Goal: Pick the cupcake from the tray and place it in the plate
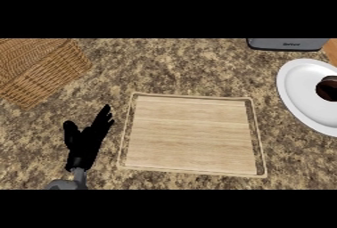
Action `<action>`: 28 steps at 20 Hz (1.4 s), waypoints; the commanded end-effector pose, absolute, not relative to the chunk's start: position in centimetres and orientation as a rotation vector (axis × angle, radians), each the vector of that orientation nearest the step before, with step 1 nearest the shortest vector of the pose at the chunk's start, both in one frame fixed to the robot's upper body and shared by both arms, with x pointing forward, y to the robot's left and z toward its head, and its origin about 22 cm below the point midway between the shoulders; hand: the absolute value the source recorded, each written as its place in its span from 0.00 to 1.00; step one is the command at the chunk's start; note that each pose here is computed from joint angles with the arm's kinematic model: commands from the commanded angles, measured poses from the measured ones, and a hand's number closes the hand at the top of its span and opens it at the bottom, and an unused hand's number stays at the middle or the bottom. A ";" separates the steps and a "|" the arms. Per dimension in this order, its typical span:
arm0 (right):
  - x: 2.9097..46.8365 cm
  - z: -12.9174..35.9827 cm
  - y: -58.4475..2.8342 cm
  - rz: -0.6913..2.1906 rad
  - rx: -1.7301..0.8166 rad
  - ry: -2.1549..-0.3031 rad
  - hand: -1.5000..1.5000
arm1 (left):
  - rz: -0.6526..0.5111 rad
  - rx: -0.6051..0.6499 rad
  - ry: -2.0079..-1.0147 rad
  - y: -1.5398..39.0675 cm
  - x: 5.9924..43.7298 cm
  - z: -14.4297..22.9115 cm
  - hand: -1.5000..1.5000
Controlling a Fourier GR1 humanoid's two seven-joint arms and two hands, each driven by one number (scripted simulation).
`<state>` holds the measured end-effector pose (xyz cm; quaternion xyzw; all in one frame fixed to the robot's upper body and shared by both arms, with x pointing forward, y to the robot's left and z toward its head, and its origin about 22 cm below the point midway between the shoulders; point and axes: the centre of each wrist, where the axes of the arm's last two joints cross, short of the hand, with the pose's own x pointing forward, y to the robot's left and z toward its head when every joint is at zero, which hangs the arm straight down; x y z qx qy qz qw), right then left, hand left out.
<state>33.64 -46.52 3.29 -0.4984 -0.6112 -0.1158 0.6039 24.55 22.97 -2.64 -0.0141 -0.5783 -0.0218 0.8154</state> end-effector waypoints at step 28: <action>15.8 -4.4 -53.2 -0.177 -0.786 -1.494 0.00 | 0.021 0.008 -1.193 25.5 24.0 -2.7 0.50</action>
